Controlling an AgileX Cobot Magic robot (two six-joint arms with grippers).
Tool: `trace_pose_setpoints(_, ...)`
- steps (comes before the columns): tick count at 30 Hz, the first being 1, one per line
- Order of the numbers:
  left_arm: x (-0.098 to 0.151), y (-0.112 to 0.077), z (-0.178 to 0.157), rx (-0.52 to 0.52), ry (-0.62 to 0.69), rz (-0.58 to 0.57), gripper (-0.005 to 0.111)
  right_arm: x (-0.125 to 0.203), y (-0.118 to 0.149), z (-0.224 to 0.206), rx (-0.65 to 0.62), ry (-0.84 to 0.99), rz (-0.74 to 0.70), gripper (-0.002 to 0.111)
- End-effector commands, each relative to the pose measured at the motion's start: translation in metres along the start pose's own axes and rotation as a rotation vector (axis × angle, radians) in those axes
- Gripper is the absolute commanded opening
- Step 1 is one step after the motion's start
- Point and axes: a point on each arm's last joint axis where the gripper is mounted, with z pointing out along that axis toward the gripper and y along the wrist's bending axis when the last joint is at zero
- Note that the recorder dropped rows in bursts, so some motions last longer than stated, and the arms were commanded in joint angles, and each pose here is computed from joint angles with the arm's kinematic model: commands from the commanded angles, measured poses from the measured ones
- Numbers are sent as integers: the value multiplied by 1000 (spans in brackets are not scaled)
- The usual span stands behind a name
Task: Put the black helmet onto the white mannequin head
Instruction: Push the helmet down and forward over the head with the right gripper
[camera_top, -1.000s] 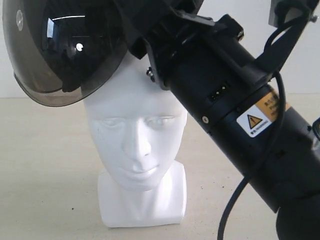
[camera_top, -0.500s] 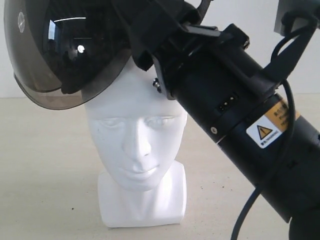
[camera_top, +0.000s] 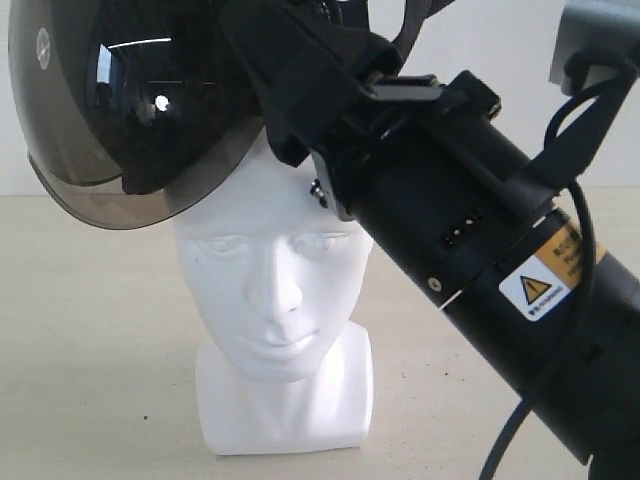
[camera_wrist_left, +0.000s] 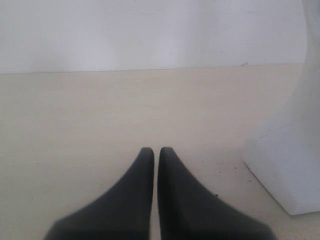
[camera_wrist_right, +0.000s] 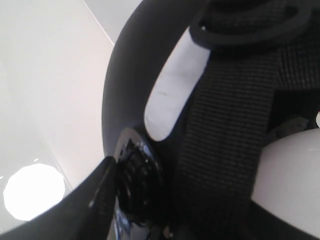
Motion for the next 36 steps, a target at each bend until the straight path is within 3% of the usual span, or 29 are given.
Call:
trace_pose_setpoints(1,1,0,0,4,1,0,5,-13,-7,-4,62,-84,-60,0)
trace_pose_setpoints(36,1,0,0,4,1,0,5,-4,-16,-18,98,-36,-71,0)
